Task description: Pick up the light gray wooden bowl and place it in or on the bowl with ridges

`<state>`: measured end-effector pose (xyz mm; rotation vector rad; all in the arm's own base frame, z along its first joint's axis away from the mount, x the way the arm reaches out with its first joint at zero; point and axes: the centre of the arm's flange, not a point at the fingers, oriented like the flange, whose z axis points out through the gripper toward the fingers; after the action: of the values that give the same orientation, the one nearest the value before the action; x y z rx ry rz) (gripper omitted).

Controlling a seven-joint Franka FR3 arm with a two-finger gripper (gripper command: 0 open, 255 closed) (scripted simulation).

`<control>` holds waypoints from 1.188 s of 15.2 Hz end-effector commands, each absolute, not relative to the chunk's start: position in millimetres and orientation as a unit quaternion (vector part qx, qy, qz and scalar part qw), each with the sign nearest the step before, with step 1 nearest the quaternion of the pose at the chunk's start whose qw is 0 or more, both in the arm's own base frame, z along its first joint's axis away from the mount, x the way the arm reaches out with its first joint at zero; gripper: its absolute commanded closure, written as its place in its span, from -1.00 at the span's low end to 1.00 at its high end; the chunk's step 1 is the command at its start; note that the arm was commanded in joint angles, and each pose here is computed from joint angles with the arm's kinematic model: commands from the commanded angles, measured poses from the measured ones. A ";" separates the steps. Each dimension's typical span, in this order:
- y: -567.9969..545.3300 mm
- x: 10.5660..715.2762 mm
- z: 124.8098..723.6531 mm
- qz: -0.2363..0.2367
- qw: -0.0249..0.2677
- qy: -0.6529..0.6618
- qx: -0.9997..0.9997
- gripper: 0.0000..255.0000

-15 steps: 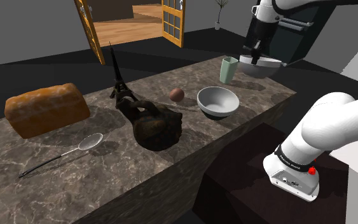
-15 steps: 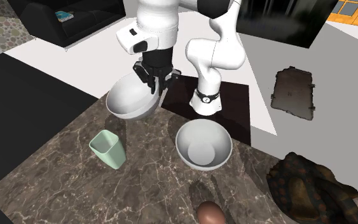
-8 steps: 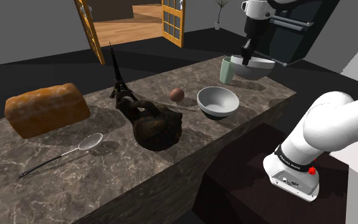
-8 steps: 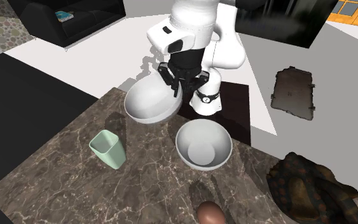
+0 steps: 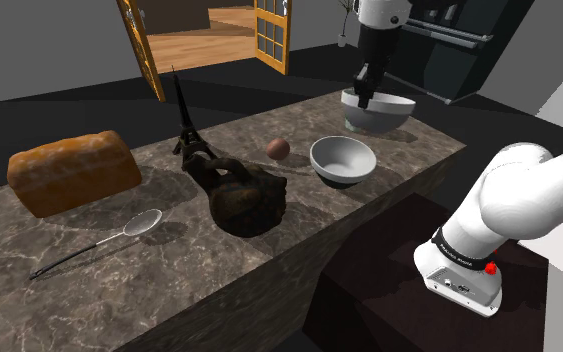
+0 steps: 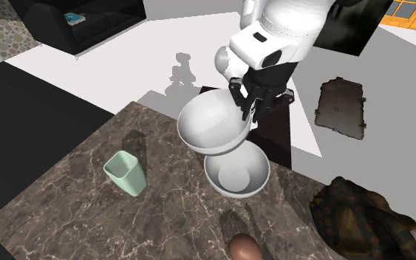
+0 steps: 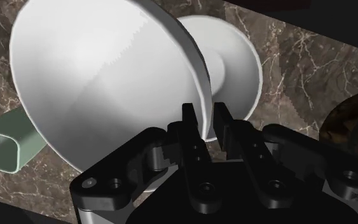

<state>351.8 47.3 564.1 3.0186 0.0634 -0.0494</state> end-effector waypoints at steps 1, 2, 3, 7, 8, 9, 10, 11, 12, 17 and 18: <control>72.2 357.0 569.5 -0.016 0.061 0.021 0.998 1.00; 85.1 359.4 571.6 -0.016 0.061 0.021 0.998 1.00; 97.9 361.7 573.7 -0.016 0.061 0.021 0.998 1.00; 125.6 366.7 567.8 -0.016 0.061 0.021 0.998 1.00; 125.6 366.7 562.6 -0.016 0.061 0.021 0.998 1.00; 125.6 366.7 557.3 -0.016 0.061 0.021 0.998 1.00; 125.6 366.7 552.0 -0.016 0.061 0.021 0.998 1.00; 125.6 366.7 546.7 -0.016 0.061 0.021 0.998 1.00; 125.6 366.7 541.4 -0.016 0.061 0.021 0.998 1.00; 125.6 366.7 515.0 -0.016 0.061 0.021 0.998 1.00; 125.6 366.7 509.8 -0.016 0.061 0.021 0.998 1.00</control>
<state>367.3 125.9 514.5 3.0193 0.0623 -0.0504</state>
